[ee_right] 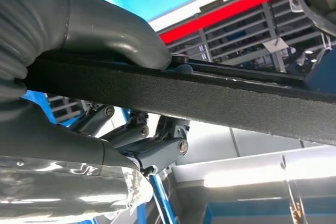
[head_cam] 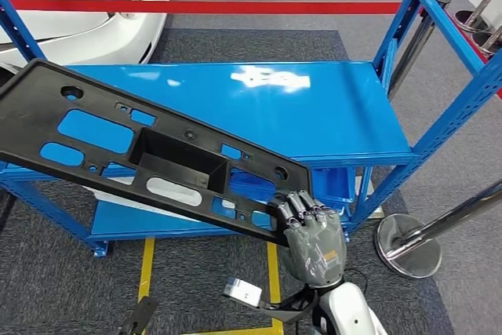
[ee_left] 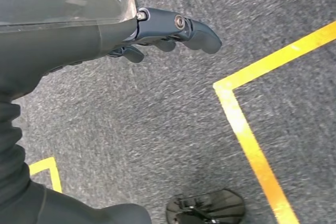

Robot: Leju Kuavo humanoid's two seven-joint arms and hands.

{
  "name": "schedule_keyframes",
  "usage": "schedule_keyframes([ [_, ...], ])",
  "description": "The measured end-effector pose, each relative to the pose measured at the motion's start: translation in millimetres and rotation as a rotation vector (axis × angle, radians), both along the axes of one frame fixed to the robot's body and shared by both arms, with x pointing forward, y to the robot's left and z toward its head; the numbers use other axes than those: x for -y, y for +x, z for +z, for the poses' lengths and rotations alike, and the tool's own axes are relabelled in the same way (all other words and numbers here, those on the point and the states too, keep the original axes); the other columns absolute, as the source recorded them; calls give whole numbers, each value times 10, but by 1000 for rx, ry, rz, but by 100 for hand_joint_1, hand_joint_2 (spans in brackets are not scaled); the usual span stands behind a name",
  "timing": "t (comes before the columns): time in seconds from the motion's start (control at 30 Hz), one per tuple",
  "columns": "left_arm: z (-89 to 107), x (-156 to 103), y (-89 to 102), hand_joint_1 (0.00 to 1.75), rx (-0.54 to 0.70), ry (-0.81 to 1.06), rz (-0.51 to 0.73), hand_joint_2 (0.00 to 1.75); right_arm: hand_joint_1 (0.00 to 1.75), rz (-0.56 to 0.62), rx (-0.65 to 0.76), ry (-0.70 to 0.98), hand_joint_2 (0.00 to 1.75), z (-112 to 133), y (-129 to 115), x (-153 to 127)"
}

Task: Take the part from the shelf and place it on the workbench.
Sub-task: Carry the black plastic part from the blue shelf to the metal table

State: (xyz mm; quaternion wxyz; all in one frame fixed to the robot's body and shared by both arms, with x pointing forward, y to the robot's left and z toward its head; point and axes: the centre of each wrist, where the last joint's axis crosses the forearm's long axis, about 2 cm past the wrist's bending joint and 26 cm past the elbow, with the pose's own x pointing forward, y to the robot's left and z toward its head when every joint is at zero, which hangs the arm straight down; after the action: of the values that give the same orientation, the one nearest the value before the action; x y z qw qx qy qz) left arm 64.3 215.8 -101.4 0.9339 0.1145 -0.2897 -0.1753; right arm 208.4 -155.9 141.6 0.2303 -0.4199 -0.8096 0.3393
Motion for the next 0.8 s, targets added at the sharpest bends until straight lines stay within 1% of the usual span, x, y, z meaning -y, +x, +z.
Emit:
schedule_keyframes([
  [0.8,-4,-14,-10,0,-3,2,0,175,175,-4,-2,13,175,8,33,-1],
])
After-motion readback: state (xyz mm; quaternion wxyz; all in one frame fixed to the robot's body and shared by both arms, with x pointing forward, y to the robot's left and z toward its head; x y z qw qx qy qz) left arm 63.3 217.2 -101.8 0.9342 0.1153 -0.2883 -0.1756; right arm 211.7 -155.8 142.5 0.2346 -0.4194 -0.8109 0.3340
